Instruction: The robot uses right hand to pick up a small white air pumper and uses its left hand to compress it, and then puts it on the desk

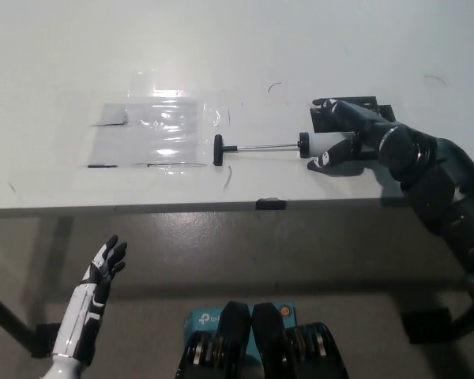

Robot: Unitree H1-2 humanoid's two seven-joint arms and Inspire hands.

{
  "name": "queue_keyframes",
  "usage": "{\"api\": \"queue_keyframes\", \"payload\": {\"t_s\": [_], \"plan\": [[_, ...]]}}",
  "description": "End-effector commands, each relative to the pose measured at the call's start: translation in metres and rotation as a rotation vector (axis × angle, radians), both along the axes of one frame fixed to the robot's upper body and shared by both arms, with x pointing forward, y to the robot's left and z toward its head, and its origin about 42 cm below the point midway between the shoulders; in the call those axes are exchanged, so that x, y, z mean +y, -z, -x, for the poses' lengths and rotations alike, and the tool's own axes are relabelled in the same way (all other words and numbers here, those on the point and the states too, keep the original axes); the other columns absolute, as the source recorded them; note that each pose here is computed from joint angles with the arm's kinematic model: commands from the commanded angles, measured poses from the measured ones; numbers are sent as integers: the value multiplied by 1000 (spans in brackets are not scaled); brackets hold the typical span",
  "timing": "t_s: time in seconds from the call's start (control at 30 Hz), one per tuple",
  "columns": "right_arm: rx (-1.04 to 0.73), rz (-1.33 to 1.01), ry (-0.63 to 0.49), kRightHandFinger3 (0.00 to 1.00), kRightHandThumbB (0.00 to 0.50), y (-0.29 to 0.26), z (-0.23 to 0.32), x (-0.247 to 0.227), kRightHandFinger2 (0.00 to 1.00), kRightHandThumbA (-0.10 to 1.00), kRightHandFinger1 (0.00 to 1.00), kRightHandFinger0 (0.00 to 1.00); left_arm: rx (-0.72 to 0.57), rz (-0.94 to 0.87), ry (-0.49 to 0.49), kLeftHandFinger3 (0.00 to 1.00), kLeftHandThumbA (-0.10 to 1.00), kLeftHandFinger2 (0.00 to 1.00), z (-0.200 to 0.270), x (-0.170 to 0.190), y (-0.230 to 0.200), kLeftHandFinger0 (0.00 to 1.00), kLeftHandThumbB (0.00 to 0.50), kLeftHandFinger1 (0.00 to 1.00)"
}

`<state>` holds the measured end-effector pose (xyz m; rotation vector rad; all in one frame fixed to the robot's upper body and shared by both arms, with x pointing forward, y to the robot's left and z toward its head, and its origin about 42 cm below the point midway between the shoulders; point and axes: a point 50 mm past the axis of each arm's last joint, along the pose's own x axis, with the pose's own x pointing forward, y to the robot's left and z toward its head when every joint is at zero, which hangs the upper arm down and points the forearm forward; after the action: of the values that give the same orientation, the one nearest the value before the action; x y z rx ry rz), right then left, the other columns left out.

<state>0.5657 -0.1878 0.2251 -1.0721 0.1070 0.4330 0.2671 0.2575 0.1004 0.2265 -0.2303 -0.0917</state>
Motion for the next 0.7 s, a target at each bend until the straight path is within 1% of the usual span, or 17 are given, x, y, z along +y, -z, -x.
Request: {"api": "queue_keyframes", "payload": {"t_s": [0.0,0.03,0.07,0.1,0.13,0.17,0.2,0.23,0.27,0.3,0.33,0.37,0.4,0.47,0.57,0.6,0.67], "plan": [[-88,75,-7,1000,389,-39,-14,-2,1000,972,1000,1000,-53,-14,14,1000,1000,1000,-2,6,-13,1000,97,1000],[-86,100,-11,1000,394,-37,-14,-3,1000,966,1000,1000,-57,-19,12,1000,1000,1000,-2,6,-13,1000,99,1000],[-81,111,-1,1000,404,-35,-14,-3,1000,883,1000,1000,-59,-25,8,1000,1000,1000,-3,7,-14,1000,107,1000],[-79,113,3,1000,409,-35,-14,-3,1000,848,1000,1000,-60,-27,6,1000,1000,1000,-3,7,-14,1000,107,1000],[-89,191,9,859,359,-32,-14,-2,820,604,771,644,-57,-23,4,1000,1000,1000,-2,8,-14,1000,110,1000],[-112,253,18,602,269,-29,-14,-1,551,57,442,296,-55,-23,-1,1000,1000,1000,-1,9,-14,1000,119,1000],[-142,278,15,463,268,-29,-14,0,391,-69,272,120,-55,-24,-4,1000,1000,1000,-3,10,-16,1000,120,1000],[-157,310,11,371,232,-25,-12,-2,379,-100,187,2,-53,-19,-5,1000,1000,1000,-4,11,-16,1000,119,1000],[-158,328,4,406,230,-24,-12,-1,507,-100,227,0,-56,-16,-5,1000,1000,1000,-6,12,-17,1000,120,1000],[-156,342,0,573,220,-22,-12,-1,773,-100,401,10,-57,-12,-5,1000,1000,1000,-7,13,-18,1000,121,1000],[-153,354,-6,708,209,-20,-11,-2,915,-100,513,20,-58,-8,-5,1000,1000,1000,-7,13,-18,1000,126,1000],[-149,354,-10,807,199,-15,-10,-3,978,-100,556,3,-53,-7,-5,1000,1000,1000,-4,13,-17,1000,114,1000],[-144,352,-15,868,192,-9,-7,-2,1000,-100,572,0,-46,-7,-5,1000,1000,1000,0,14,-14,1000,111,1000],[-166,341,-23,895,186,-9,-7,-3,947,-100,549,0,-39,0,-11,1000,1000,1000,-1,14,-14,1000,106,1000],[-203,323,-26,971,159,-9,-6,-3,1000,-100,604,8,-38,5,-13,1000,1000,1000,-1,15,-15,1000,99,1000],[-205,313,-26,1000,160,-8,-6,-4,1000,-100,658,28,-36,6,-13,1000,1000,1000,-1,15,-15,1000,97,1000],[-225,288,-36,971,176,-9,-5,-4,982,-100,663,52,-36,12,-17,1000,1000,1000,-1,15,-16,1000,92,1000]]}}
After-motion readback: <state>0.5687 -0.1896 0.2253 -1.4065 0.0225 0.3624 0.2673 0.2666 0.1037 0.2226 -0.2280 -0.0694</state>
